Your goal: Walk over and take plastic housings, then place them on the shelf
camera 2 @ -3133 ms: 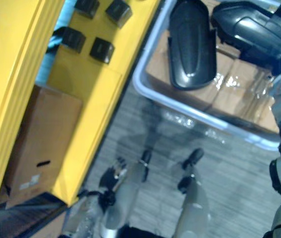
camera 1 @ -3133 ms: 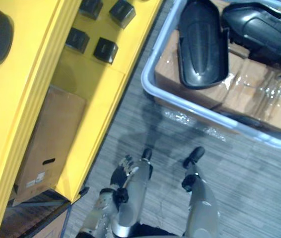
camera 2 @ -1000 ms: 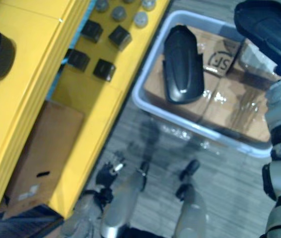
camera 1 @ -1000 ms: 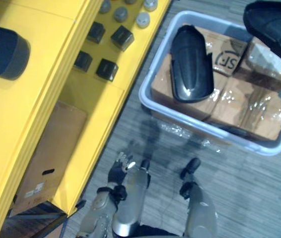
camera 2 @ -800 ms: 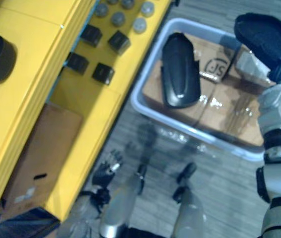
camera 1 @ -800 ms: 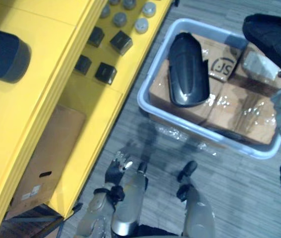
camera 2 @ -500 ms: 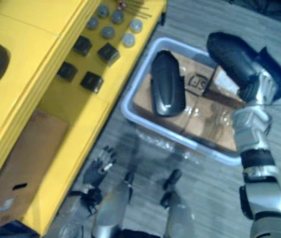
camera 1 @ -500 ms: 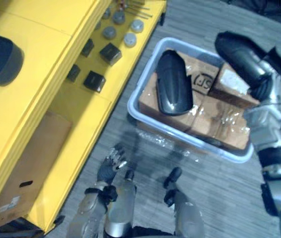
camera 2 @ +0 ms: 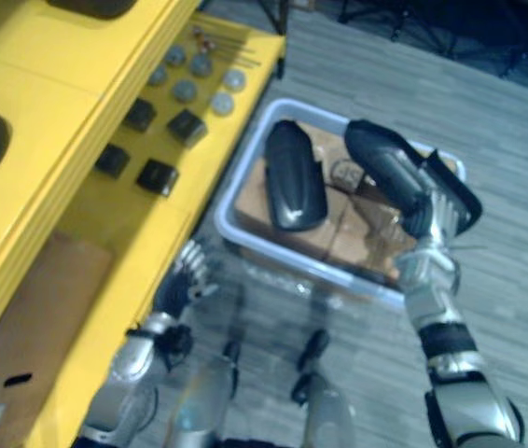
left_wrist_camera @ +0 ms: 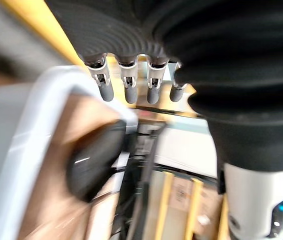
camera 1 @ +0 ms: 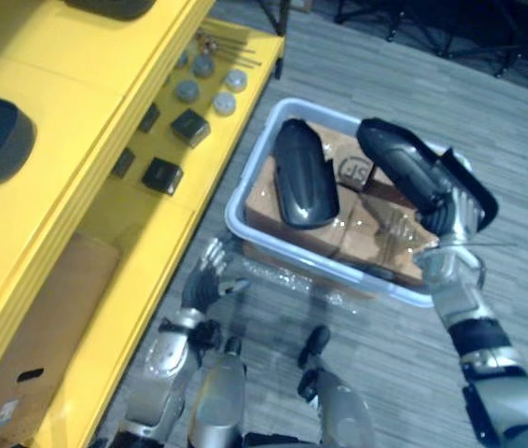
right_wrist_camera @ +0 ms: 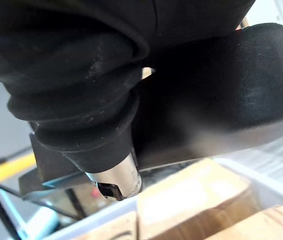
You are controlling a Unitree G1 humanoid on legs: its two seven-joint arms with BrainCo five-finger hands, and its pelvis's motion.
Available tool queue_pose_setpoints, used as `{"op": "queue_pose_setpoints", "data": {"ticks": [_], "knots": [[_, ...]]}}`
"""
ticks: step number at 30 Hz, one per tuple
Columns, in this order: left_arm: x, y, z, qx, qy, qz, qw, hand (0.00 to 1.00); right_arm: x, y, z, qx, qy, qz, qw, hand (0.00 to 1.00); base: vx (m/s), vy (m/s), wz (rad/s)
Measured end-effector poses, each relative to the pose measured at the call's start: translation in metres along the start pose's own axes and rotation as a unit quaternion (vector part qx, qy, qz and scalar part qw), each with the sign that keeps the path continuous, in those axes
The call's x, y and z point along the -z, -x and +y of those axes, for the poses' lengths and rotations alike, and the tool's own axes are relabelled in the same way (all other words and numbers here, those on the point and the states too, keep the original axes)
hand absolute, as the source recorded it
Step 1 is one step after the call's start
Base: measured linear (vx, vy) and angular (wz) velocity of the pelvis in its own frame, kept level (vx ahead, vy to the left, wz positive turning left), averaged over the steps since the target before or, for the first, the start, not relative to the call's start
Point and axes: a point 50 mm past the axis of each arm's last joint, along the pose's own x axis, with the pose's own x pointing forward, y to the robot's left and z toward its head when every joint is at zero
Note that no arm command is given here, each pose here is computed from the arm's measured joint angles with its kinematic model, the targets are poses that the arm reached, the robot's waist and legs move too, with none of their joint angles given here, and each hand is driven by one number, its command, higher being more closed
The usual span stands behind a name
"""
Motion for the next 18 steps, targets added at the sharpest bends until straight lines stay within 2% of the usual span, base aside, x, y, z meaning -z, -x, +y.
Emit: {"op": "queue_pose_setpoints", "data": {"ticks": [3, 6, 11, 14, 18], "knots": [[-0.027, -0.019, 0.006, -0.008, -0.115, -0.101, 0.988, 0.00, 0.000, 0.012, 0.010, -0.019, 0.004, -0.021, 1.000, 1.00, -0.01, 0.035, -0.26], [-0.046, -0.034, 0.008, -0.017, -0.196, -0.172, 0.965, 0.00, -0.004, 0.016, 0.014, -0.030, 0.006, -0.046, 0.998, 1.00, -0.04, 0.044, -0.34], [-0.054, -0.047, 0.004, -0.037, -0.276, -0.220, 0.935, 0.00, -0.014, 0.015, 0.012, -0.030, 0.002, -0.092, 0.995, 1.00, -0.06, 0.037, -0.21], [-0.049, -0.053, -0.003, -0.033, -0.311, -0.224, 0.923, 0.00, -0.017, 0.016, 0.012, -0.045, 0.010, -0.117, 0.992, 1.00, -0.03, 0.045, -0.17], [-0.041, -0.060, 0.000, -0.041, -0.389, -0.215, 0.895, 0.00, -0.034, 0.011, 0.013, -0.062, 0.005, -0.166, 0.984, 1.00, -0.02, 0.068, -0.12]]}}
